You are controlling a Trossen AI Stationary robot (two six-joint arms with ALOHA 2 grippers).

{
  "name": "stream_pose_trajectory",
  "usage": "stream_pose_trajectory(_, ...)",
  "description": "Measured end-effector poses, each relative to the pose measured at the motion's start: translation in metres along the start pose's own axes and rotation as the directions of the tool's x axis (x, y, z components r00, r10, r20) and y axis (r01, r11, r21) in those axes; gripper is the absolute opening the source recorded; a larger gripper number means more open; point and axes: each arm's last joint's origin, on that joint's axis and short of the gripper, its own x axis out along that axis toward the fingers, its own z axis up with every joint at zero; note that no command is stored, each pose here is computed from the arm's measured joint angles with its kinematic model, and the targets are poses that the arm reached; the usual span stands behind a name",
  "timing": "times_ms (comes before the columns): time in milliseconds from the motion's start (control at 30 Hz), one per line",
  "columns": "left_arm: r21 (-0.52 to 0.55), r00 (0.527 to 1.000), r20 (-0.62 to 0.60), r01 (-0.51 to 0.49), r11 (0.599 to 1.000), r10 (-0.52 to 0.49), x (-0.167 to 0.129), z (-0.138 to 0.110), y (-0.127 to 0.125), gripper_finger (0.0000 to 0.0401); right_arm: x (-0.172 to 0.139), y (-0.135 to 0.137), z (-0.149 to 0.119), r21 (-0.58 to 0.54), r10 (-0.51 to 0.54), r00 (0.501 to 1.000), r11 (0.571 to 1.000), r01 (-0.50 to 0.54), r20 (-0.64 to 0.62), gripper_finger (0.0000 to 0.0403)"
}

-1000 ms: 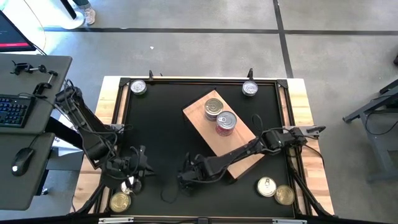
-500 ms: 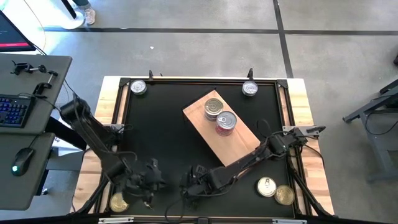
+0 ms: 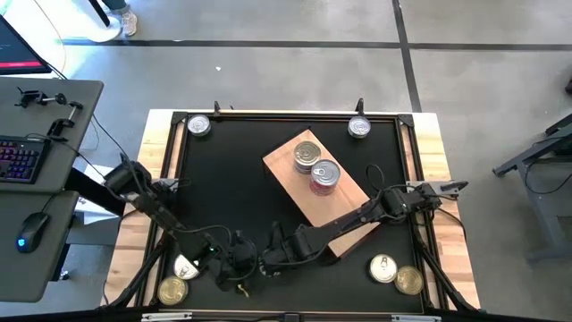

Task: Stack canned seafood by type on shelf
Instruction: Stack the red tuna can on top of the red tuna can on the shelf

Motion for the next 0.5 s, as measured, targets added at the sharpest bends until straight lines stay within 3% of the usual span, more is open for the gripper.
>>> stream_pose_trajectory(267, 0.005, 1.0, -0.016, 0.018, 1.0, -0.018, 0.011, -0.003, -0.001, 0.0, 0.021, 0.005, -0.006, -0.002, 0.078, 0.997, 0.997, -0.079, -0.019, 0.0)
stream_pose_trajectory(500, 0.026, 1.0, -0.003, 0.029, 0.999, -0.029, 0.011, -0.002, -0.002, 0.0, 0.033, 0.003, -0.009, 0.037, 0.079, 0.997, 0.996, -0.078, -0.024, 0.0)
